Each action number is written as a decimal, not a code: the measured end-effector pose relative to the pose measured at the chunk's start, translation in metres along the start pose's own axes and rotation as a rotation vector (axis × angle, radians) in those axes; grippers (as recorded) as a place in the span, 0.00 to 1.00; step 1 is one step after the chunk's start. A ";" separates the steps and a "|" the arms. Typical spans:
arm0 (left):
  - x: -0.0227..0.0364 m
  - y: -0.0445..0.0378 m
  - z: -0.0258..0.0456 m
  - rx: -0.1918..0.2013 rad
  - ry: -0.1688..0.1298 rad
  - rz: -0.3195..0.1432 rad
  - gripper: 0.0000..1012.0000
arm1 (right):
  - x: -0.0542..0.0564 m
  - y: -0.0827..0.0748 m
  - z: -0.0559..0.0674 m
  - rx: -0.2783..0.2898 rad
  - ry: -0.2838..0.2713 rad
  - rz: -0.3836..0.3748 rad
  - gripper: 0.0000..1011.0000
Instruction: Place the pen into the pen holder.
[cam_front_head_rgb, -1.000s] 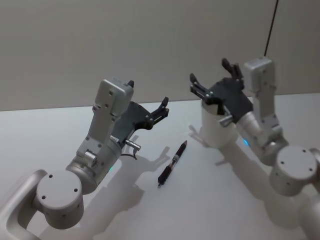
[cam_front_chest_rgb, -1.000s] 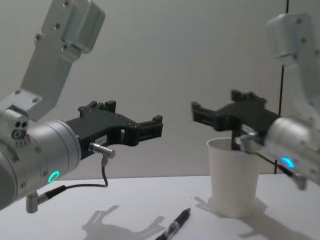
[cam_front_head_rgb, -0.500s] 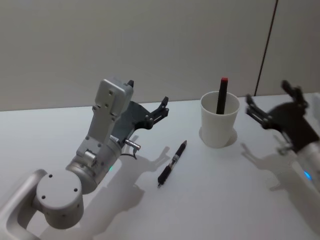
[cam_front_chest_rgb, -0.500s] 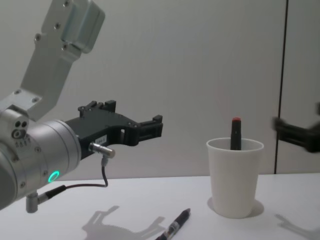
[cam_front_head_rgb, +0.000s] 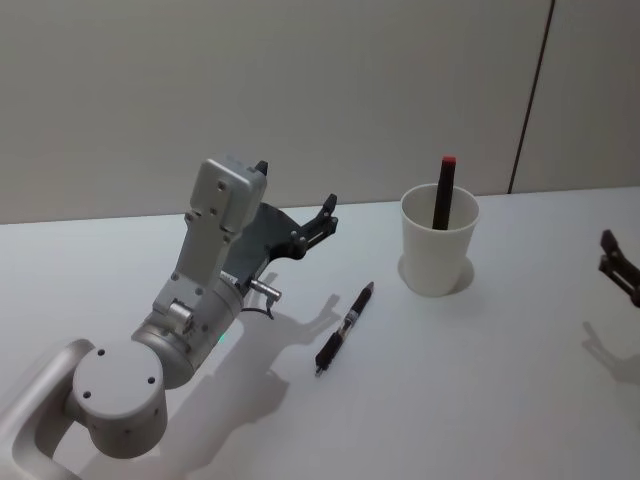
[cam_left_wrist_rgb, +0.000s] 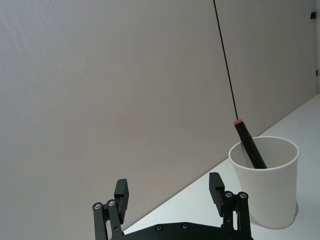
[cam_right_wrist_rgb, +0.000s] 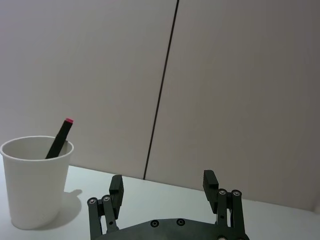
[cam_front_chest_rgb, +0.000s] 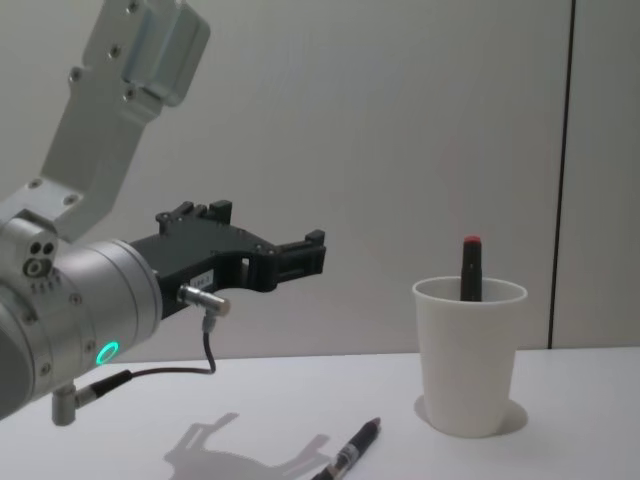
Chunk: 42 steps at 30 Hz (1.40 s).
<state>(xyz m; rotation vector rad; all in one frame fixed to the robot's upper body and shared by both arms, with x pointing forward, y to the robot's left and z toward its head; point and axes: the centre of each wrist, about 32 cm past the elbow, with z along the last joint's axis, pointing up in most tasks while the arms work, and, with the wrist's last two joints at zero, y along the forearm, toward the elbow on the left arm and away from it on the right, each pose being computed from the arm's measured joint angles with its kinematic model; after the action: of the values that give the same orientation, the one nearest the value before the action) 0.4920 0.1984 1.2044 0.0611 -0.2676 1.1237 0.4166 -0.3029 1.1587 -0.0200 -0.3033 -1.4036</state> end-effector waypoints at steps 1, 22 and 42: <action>0.0000 0.0000 0.0000 0.000 0.000 0.000 0.99 | 0.001 -0.002 0.000 -0.001 -0.001 -0.003 0.99; -0.0032 0.0122 -0.0003 0.104 -0.004 -0.046 0.99 | 0.015 -0.026 0.003 -0.012 -0.014 -0.038 0.99; -0.0332 0.0388 -0.0058 0.325 0.046 -0.142 0.99 | 0.018 -0.030 0.004 -0.015 -0.016 -0.043 0.99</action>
<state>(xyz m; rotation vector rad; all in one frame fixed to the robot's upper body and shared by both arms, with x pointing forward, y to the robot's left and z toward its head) 0.4448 0.1870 1.1874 0.3374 -0.0363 1.0173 0.3886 -0.3244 1.1616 -0.0370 -0.3079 -1.4489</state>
